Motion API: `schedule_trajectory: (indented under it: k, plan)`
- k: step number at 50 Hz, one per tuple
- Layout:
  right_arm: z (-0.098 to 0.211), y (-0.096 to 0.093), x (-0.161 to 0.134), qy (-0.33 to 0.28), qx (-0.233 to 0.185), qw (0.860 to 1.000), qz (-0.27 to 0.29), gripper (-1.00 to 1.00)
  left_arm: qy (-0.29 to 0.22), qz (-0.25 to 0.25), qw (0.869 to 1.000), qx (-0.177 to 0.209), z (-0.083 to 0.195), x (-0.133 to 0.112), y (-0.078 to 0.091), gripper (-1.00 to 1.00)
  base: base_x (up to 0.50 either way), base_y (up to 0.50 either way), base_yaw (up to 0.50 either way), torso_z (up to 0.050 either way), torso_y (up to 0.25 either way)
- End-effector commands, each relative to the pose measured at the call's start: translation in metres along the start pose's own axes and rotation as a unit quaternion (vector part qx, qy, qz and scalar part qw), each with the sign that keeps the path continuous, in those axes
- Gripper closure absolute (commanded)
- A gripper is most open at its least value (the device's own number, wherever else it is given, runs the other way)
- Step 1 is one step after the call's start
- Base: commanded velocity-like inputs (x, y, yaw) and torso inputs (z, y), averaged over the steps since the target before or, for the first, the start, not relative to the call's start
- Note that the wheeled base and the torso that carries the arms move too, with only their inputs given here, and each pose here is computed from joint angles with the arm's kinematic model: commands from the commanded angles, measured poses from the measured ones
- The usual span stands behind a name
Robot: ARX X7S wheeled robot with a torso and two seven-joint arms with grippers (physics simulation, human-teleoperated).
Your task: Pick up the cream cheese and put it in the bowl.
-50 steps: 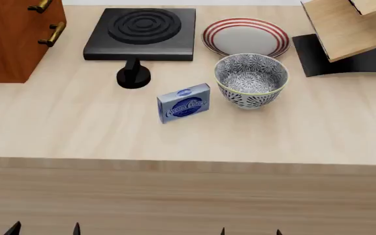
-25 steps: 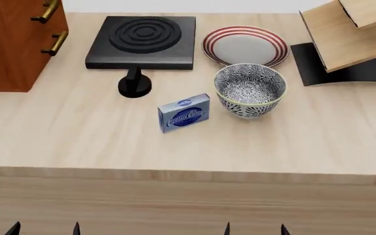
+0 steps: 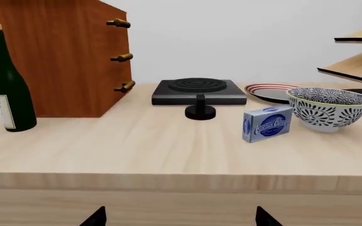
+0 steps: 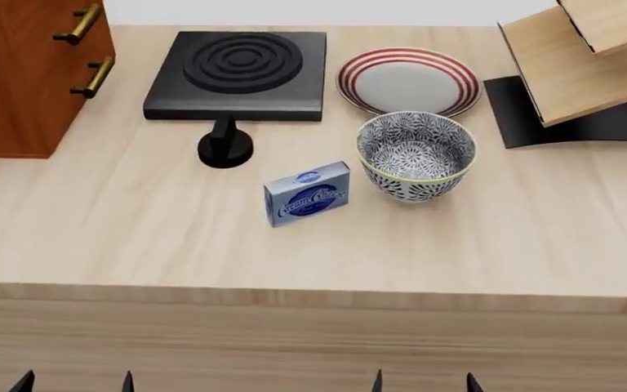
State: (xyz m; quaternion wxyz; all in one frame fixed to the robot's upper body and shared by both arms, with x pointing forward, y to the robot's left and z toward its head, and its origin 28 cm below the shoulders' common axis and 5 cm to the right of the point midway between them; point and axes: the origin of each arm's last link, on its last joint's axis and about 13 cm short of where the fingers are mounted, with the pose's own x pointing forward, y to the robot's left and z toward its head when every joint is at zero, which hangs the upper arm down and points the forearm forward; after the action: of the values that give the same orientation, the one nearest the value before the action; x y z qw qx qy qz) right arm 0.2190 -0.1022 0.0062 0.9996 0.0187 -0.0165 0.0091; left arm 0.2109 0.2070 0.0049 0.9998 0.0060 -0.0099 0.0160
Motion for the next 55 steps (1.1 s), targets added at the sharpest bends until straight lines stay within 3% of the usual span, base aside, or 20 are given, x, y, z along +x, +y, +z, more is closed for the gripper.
schedule_trajectory:
  k: [1, 13, 55]
  plan:
    - [0.0000, -0.0002, -0.0004, -0.003, 0.002, 1.000, 0.001, -1.00, -0.004, -0.001, 1.000, -0.007, 0.0010, -0.0008, 0.0005, -1.00, 0.00, 0.00, 0.00, 0.050, 0.010]
    - [0.0001, -0.0002, 0.0000, -0.001, 0.001, 1.000, 0.004, -1.00, -0.006, -0.001, 1.000, -0.003, 0.0006, -0.0012, 0.0000, -1.00, 0.09, 0.00, 0.00, 0.007, 0.001]
    - [0.0002, -0.0009, 0.0000, -0.004, 0.006, 1.000, 0.006, -1.00, -0.007, 0.000, 1.000, -0.001, 0.0011, -0.0006, -0.0002, -1.00, 0.33, -0.02, 0.00, 0.000, 0.000]
